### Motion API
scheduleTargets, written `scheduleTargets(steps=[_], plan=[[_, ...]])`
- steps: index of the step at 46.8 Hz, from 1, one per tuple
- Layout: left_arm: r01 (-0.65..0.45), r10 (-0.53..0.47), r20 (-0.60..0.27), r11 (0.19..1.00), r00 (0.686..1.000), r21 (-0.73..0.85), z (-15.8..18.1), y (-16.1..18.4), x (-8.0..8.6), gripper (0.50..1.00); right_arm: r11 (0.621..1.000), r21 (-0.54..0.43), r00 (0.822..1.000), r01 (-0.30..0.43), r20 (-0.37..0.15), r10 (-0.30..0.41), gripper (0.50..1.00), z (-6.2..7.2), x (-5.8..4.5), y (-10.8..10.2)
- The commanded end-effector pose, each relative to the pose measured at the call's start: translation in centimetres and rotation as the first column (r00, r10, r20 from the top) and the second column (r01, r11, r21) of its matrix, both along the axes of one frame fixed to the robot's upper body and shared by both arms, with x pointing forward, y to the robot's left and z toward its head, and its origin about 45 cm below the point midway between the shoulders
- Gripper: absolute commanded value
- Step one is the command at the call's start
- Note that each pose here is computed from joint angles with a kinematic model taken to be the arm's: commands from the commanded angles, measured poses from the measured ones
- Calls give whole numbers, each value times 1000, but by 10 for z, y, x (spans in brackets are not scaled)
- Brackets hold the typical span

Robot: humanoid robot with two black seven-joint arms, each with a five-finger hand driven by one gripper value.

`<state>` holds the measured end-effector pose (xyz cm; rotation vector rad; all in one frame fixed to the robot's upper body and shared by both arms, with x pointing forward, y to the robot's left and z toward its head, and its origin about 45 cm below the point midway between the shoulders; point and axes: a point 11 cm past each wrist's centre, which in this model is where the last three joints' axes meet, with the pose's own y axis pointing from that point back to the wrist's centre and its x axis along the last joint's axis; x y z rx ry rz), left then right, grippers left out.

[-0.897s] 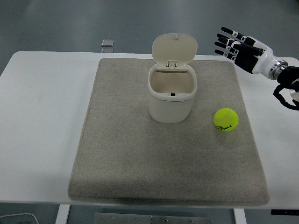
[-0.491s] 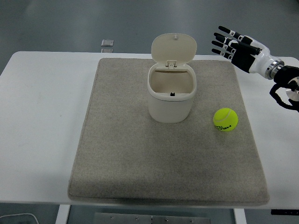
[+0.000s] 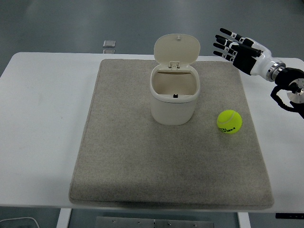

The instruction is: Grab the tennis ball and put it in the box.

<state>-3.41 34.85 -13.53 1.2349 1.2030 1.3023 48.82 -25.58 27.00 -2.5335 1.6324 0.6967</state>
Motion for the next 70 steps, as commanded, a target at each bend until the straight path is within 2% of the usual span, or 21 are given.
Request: scheduleTargets(steps=[1, 11, 19, 26, 33, 37, 43, 50, 57, 65, 67, 70], plan=[[0, 0, 0, 1000, 1000, 0, 0, 0, 0, 992, 1000, 11, 1000, -7, 17, 7, 913, 9, 2, 3], [0, 0, 0, 1000, 1000, 0, 0, 0, 0, 992, 999, -10, 998, -50, 26, 51, 913, 8, 0, 6], [0, 0, 0, 1000, 1000, 0, 0, 0, 0, 992, 988, -134, 995, -77, 58, 86, 913, 9, -1, 0], [0, 0, 0, 1000, 1000, 0, 0, 0, 0, 992, 969, -232, 992, -80, 78, 100, 913, 13, -1, -14], [0, 0, 0, 1000, 1000, 0, 0, 0, 0, 992, 926, -364, 985, -94, 98, 139, 913, 17, -5, -32], [0, 0, 0, 1000, 1000, 0, 0, 0, 0, 992, 899, -422, 978, -116, 112, 179, 913, 22, -8, -36], [0, 0, 0, 1000, 1000, 0, 0, 0, 0, 992, 845, -516, 966, -143, 113, 232, 913, 28, -13, -48], [0, 0, 0, 1000, 1000, 0, 0, 0, 0, 992, 803, -580, 963, -135, 114, 244, 913, 27, -17, -64], [0, 0, 0, 1000, 1000, 0, 0, 0, 0, 992, 741, -655, 941, -150, 134, 309, 913, 31, -21, -67], [0, 0, 0, 1000, 1000, 0, 0, 0, 0, 992, 666, -725, 889, -174, 176, 423, 913, 40, -34, -64], [0, 0, 0, 1000, 1000, 0, 0, 0, 0, 992, 642, -747, 879, -173, 177, 442, 913, 40, -36, -65], [0, 0, 0, 1000, 1000, 0, 0, 0, 0, 992, 601, -778, 864, -183, 164, 475, 913, 33, -41, -65]])
